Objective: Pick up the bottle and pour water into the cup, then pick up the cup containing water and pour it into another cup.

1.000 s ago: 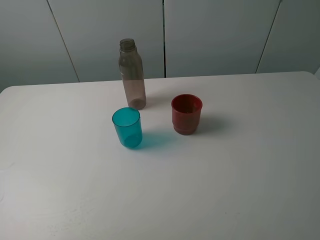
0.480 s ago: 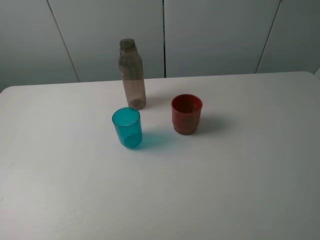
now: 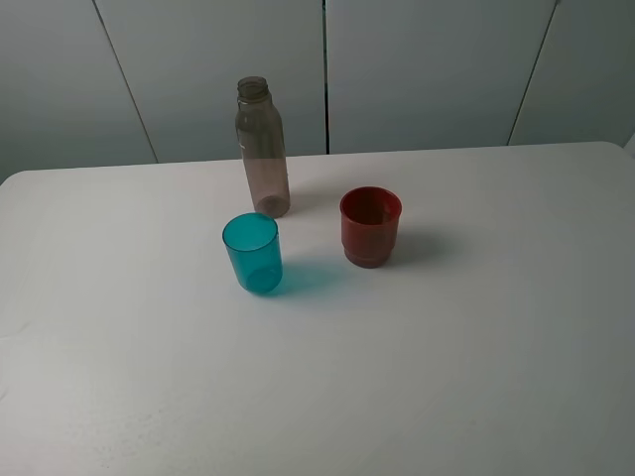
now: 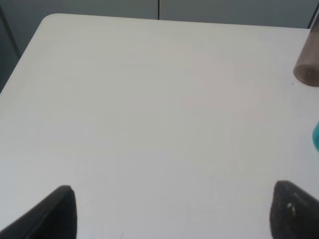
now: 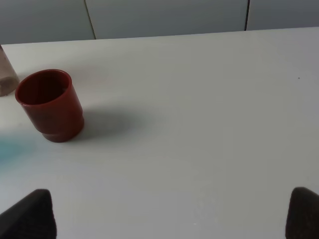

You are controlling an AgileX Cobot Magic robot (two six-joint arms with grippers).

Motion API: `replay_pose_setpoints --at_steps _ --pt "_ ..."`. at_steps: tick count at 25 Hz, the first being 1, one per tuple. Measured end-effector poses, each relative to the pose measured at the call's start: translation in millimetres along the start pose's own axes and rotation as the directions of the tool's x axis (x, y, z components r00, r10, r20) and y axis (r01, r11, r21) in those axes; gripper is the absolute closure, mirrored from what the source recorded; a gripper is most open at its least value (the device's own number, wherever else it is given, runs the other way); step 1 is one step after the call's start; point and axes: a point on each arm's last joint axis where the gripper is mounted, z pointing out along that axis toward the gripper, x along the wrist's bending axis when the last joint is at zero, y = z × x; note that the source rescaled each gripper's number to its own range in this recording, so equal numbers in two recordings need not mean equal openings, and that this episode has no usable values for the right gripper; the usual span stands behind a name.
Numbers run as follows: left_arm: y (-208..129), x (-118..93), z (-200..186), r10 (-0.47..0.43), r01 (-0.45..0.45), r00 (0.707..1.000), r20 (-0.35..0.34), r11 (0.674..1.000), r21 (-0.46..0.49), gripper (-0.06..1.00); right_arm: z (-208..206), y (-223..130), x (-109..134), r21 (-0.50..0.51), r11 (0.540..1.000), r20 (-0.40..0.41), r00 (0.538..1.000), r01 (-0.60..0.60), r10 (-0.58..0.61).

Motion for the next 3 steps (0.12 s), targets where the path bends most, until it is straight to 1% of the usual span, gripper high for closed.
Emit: replay_pose_setpoints --at_steps 3 --pt "0.0 0.0 0.0 0.000 0.000 1.000 0.000 1.000 0.000 0.00 0.0 0.0 0.0 0.000 1.000 0.000 1.000 0.000 0.000"
